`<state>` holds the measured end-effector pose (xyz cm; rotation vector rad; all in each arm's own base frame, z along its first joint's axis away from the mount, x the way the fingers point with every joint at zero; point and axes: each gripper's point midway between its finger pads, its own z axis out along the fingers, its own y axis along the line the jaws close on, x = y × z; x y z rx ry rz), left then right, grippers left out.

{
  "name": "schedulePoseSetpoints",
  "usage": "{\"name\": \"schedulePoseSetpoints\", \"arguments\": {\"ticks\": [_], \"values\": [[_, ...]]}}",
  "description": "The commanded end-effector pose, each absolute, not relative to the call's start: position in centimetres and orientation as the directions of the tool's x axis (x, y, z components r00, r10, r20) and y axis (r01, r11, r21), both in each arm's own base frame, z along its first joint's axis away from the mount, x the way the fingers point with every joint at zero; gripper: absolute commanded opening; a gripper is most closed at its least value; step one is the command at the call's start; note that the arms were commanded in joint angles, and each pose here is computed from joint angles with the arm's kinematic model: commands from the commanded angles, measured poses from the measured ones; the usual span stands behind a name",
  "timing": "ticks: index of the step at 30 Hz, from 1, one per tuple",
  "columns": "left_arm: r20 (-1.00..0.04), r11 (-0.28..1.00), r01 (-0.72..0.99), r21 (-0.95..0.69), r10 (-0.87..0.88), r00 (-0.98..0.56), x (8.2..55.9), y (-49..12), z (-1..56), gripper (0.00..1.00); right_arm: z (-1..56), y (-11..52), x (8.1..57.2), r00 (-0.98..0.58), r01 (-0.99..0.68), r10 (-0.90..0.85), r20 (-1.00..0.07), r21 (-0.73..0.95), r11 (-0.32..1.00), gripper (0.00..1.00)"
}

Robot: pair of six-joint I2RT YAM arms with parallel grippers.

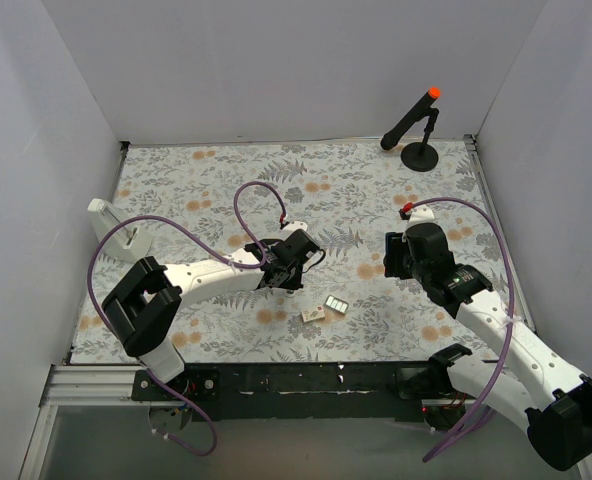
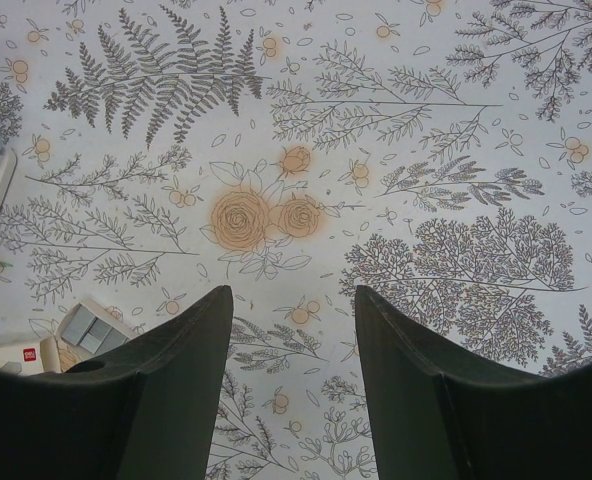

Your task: Load the staples into the stapler

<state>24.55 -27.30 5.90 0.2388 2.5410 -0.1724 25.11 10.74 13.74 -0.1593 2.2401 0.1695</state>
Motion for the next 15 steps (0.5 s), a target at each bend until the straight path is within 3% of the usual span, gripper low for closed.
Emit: {"name": "schedulePoseSetpoints", "arguments": {"ticks": [1, 15], "values": [[-0.562, 0.975, 0.204, -0.083, 0.123, -0.818, 24.79, -27.43, 6.27, 0.02, 15.80, 11.24, 26.12, -0.579, -0.171, -0.021, -0.815, 0.097, 0.980, 0.59], [-0.548, 0.975, 0.203, -0.085, 0.124, -0.827, 24.65, -27.59, 5.89, 0.07, 15.77, 11.30, 26.07, -0.581, -0.172, -0.019, -0.814, 0.100, 0.980, 0.60]]}}
